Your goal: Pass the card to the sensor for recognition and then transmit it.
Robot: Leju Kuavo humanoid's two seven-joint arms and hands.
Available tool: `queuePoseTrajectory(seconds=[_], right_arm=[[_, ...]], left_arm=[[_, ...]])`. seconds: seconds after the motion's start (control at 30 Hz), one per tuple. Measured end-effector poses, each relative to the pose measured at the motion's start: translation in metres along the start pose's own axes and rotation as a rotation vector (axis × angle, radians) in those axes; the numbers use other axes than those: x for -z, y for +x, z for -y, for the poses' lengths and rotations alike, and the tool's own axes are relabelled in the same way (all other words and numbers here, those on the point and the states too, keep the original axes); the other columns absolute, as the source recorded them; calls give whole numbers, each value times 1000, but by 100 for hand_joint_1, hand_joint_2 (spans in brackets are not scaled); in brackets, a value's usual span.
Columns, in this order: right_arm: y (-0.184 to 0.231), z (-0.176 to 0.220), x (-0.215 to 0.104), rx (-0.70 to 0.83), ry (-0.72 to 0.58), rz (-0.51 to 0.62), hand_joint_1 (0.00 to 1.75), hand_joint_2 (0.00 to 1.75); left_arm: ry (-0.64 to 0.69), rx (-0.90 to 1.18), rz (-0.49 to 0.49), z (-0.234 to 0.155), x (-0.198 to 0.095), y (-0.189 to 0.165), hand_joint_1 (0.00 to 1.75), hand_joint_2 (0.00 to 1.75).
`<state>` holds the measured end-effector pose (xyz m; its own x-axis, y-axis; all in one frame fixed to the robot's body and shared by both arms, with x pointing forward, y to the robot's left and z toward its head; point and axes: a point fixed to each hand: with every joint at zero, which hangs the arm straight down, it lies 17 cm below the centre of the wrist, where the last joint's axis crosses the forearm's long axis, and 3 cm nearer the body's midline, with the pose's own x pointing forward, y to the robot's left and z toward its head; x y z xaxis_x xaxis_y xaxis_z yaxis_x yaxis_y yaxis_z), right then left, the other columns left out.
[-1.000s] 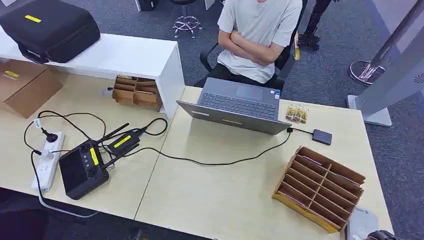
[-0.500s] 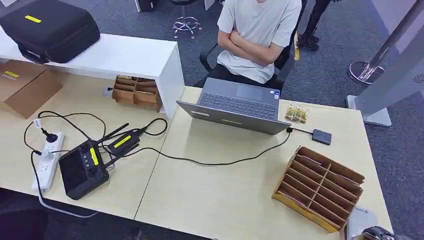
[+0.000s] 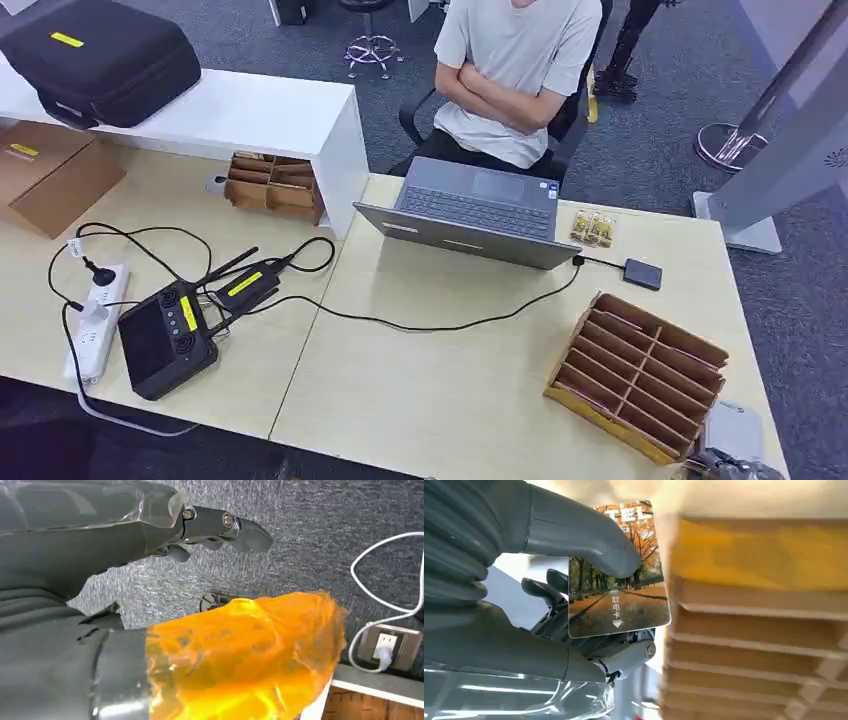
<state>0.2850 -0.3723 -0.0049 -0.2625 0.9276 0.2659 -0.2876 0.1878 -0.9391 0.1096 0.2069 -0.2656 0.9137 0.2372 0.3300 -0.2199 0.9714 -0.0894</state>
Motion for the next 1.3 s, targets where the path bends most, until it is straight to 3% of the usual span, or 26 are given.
queuePoseTrajectory(seconds=[0.17,0.4,0.5,0.7,0.93,1.17,1.3], right_arm=[[3,56,17,-50,-75,72,175,175],[8,101,23,-90,-171,123,175,175],[8,144,30,-105,-212,153,175,175],[17,267,40,-210,-388,214,175,175],[74,404,47,-493,-764,305,175,175],[110,442,66,-575,-860,343,175,175],[159,465,120,-692,-887,349,175,175]], left_arm=[[-4,7,0,0,0,0,0,0],[-6,13,1,0,0,0,0,0],[-8,19,1,0,0,0,0,0],[-7,31,2,-3,0,0,0,0],[-20,72,-3,0,1,5,0,0],[-28,92,-4,3,2,9,0,0],[-79,141,2,16,4,25,0,0]])
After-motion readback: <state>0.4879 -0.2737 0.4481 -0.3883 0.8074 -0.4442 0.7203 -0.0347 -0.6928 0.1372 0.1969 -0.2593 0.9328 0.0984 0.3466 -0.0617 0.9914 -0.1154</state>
